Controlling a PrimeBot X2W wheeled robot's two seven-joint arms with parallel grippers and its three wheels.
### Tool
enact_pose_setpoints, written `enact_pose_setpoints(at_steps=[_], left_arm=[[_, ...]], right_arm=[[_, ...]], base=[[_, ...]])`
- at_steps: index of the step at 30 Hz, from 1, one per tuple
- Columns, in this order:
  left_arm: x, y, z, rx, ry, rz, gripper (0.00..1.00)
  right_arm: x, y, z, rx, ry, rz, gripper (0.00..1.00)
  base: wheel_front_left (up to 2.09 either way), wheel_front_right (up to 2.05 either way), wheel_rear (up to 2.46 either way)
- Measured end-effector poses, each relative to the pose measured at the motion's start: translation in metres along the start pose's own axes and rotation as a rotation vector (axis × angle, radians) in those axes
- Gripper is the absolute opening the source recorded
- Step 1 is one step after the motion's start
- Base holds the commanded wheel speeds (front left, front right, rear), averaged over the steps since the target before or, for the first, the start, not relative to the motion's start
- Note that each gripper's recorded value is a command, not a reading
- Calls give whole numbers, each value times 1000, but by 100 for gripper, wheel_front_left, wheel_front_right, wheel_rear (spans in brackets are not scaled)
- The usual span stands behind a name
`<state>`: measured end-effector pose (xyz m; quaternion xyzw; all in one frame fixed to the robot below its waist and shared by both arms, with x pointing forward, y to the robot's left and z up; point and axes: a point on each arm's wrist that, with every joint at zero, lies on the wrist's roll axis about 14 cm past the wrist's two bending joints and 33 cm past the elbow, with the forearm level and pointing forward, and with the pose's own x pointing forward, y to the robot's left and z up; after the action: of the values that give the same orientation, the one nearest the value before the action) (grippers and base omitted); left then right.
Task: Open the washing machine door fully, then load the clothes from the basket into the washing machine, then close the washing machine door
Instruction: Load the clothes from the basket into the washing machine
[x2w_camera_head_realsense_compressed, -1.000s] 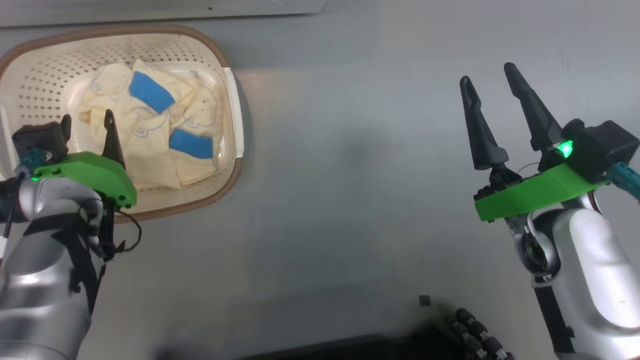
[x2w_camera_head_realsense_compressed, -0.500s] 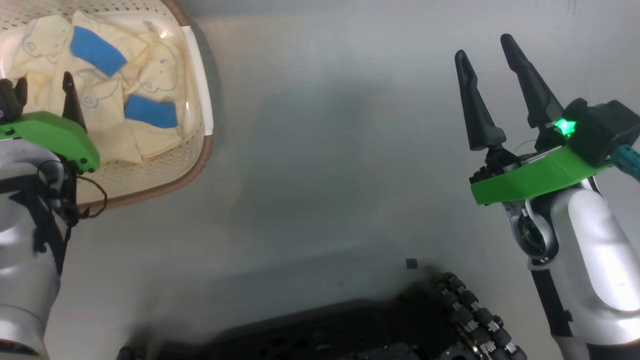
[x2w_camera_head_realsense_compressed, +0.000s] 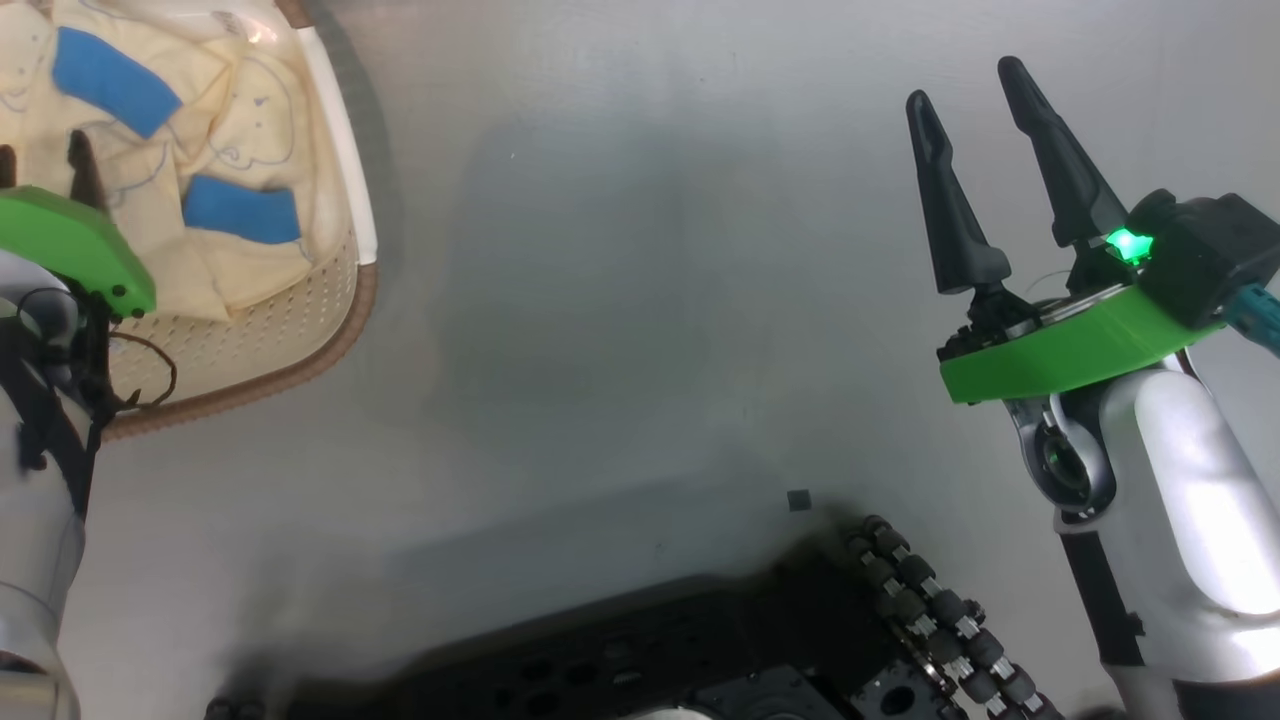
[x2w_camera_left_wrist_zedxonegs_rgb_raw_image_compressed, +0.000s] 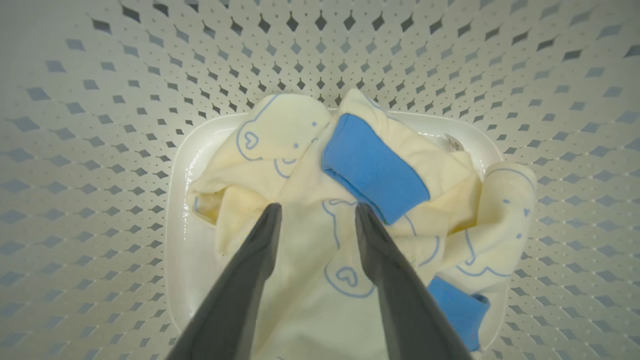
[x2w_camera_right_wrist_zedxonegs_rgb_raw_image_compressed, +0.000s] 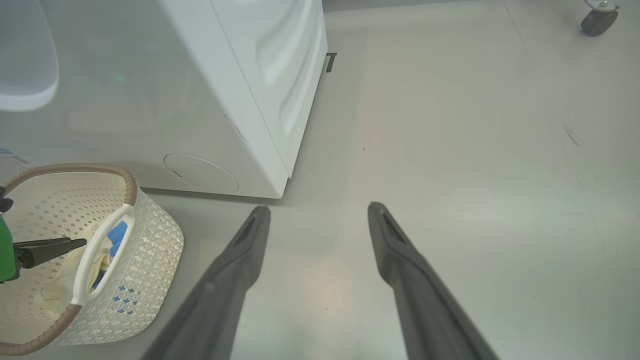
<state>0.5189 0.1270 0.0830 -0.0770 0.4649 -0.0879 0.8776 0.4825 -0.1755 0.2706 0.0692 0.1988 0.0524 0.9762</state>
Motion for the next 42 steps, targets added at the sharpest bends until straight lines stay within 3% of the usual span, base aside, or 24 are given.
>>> enact_pose_setpoints(at_steps=[1, 2, 22, 27, 42], left_arm=[[0, -1, 0, -1, 3, -1, 41], [0, -1, -1, 0, 10, -4, 0], [-31, 10, 58, 22, -196, 53, 0], [-57, 9, 94, 57, -351, 65, 0], [-145, -12, 133, 113, -587, 59, 0]], right_arm=[[0, -1, 1, -1, -1, -1, 100], [-1, -1, 1, -2, -2, -3, 100], [1, 4, 28, 8, -75, 2, 100], [-3, 6, 34, 15, -88, -1, 100], [-26, 16, 67, 18, -144, 9, 100]], base=[[0, 0, 0], [0, 0, 0], [0, 0, 0], [0, 0, 0], [0, 0, 0]])
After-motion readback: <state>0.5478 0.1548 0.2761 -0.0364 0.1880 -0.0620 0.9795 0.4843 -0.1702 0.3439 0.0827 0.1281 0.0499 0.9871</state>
